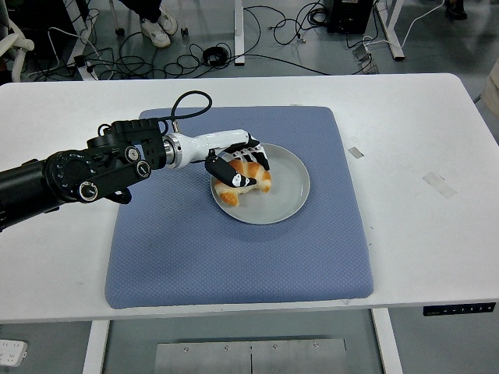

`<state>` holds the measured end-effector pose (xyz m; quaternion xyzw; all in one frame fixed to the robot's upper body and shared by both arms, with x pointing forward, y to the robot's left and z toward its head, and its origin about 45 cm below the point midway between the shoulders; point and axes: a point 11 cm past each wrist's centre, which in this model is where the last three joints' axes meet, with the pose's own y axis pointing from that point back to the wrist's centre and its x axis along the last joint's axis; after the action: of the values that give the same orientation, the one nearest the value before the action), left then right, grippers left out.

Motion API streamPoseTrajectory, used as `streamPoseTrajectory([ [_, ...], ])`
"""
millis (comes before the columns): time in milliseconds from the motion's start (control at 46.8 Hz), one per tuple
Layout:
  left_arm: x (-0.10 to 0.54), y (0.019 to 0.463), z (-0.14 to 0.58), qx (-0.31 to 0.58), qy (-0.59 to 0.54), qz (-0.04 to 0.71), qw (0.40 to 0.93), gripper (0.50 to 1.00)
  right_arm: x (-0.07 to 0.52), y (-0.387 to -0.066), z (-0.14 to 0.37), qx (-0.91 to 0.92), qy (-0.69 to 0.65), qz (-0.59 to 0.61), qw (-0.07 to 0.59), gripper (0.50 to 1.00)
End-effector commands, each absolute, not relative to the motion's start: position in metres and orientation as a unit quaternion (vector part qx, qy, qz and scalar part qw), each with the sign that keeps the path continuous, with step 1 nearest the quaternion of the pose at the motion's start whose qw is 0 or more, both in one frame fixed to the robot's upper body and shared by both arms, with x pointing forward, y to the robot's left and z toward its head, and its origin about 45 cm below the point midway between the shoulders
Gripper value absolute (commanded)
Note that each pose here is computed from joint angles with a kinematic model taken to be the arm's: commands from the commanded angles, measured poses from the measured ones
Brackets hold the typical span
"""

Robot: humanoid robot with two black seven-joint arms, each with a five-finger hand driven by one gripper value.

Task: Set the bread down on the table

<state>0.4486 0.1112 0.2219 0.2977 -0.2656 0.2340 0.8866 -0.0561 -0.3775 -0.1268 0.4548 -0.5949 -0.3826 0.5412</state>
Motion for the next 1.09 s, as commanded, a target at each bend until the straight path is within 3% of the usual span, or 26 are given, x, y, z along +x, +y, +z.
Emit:
streamPoseTrajectory([
  [0, 0.453, 0.113, 0.23, 0.291, -0.267, 0.243, 0.886, 0.587, -0.056, -0.378, -0.127, 0.455, -0.595, -0.382, 0.542, 1.0],
  [449, 0.485, 0.179, 0.278, 0.279, -0.276, 0.33, 0.859, 0.589, -0.056, -0.378, -0.127, 0.454, -0.595, -0.382, 0.541, 1.0],
  [684, 0.485, 0.219, 0.261, 0.304, -0.257, 0.361, 0.843, 0.596, -0.056, -0.377, -0.127, 0.455, -0.595, -0.383, 0.541, 1.0],
  [1068, 0.485, 0.243, 0.242, 0.322, -0.246, 0.392, 0.826, 0.617, -0.056, -0.377, -0.127, 0.455, -0.595, -0.383, 0.541, 1.0],
])
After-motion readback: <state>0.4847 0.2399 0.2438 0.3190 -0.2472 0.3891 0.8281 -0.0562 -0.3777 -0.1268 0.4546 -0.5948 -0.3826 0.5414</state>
